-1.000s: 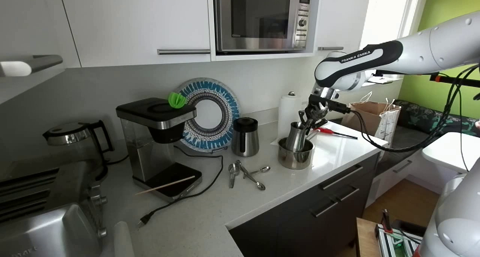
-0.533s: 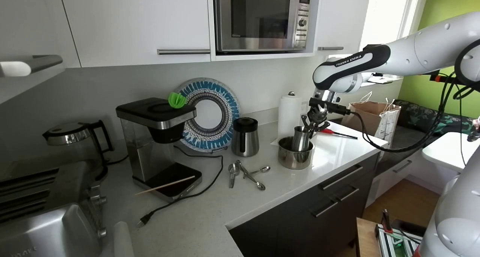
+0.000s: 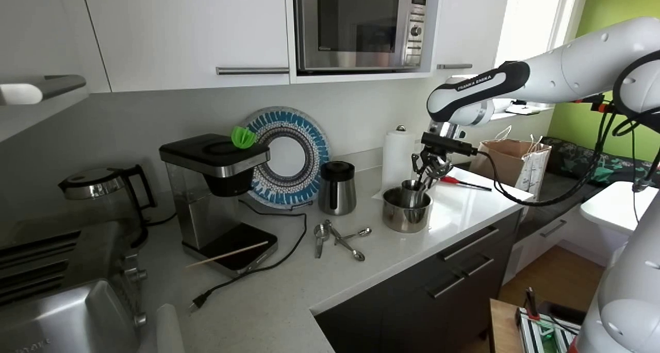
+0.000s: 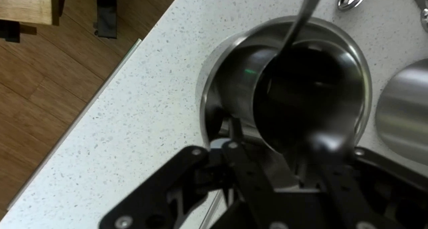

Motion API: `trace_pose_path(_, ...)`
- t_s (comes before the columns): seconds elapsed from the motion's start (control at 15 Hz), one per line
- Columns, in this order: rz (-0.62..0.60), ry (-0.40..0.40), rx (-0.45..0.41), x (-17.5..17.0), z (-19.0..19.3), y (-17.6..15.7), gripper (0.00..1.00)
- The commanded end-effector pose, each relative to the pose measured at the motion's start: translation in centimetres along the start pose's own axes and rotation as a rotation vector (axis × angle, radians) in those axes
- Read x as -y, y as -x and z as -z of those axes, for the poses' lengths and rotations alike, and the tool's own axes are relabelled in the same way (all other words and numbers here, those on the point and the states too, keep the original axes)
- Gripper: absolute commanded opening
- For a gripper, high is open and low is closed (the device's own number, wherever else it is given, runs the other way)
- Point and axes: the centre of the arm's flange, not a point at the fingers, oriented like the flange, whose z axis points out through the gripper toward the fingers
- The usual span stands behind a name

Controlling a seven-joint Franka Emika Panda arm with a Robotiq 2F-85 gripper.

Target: Put the cup inside the pot

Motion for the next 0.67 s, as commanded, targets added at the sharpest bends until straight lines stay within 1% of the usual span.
trace_pose_path(0.0,-0.026,-0.014,-0.008,-0.1,1.4,-0.2,0.67)
trace_pose_path(0.27,-0.003,-0.028,-0.056,-2.0,4.9,0.9,0.97)
trace_pose_path(0.33,0.033,-0.040,-0.078,-2.7,6.0,1.7,1.00)
trace_pose_path(0.4,0.067,-0.049,-0.106,-3.3,7.2,2.2,1.00)
trace_pose_path(0.53,0.172,-0.058,-0.207,-4.4,9.9,4.2,1.00)
trace_pose_path(0.6,0.214,-0.057,-0.243,-5.1,11.7,5.1,1.00)
